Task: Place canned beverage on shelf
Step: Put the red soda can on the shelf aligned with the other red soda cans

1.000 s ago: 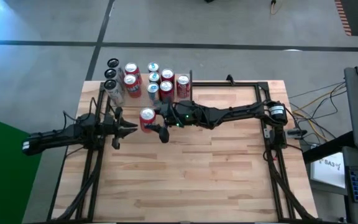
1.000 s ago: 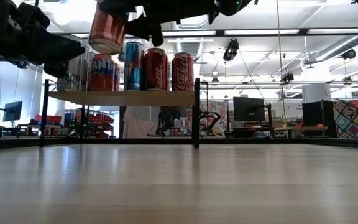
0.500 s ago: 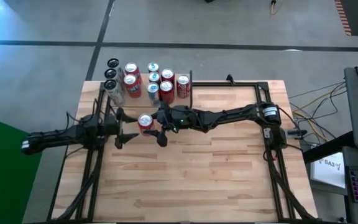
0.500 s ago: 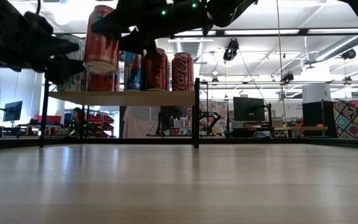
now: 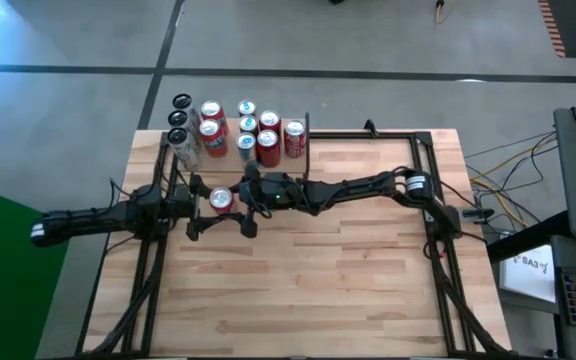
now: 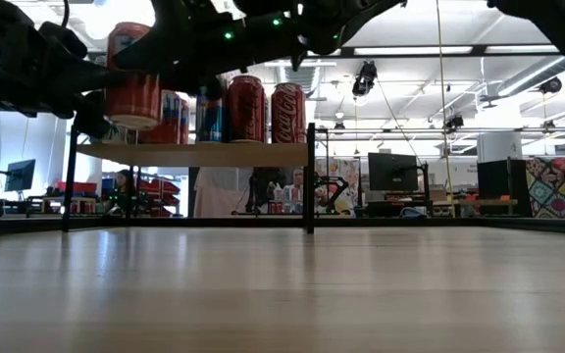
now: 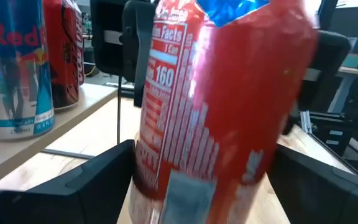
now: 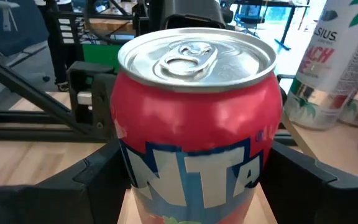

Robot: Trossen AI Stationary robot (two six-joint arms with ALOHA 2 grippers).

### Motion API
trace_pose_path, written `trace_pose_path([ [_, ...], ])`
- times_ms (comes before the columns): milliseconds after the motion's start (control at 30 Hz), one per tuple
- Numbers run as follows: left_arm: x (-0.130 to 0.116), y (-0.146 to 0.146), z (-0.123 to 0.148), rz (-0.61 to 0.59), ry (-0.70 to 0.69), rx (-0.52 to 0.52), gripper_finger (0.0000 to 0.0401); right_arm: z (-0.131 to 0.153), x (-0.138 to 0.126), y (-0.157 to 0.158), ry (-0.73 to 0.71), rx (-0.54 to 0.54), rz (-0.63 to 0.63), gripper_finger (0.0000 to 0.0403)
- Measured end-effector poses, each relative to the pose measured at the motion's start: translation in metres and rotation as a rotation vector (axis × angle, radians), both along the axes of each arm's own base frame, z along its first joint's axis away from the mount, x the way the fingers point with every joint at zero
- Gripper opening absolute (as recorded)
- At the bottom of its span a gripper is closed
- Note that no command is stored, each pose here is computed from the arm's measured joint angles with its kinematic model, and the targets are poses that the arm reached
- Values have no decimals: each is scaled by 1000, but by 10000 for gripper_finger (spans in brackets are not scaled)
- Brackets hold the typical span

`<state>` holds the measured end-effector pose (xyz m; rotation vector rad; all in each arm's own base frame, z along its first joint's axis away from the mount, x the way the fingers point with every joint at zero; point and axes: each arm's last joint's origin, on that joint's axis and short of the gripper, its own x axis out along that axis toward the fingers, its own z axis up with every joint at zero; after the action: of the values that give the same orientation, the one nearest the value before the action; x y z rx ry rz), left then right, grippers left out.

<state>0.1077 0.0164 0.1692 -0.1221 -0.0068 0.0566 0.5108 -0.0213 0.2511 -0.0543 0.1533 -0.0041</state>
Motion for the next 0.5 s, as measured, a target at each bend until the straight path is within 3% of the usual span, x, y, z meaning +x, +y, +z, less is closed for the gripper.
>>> trace_pose_path([
  [500,0,0,1,2,-11,40,310,4,20,-1,15,-7,3,290],
])
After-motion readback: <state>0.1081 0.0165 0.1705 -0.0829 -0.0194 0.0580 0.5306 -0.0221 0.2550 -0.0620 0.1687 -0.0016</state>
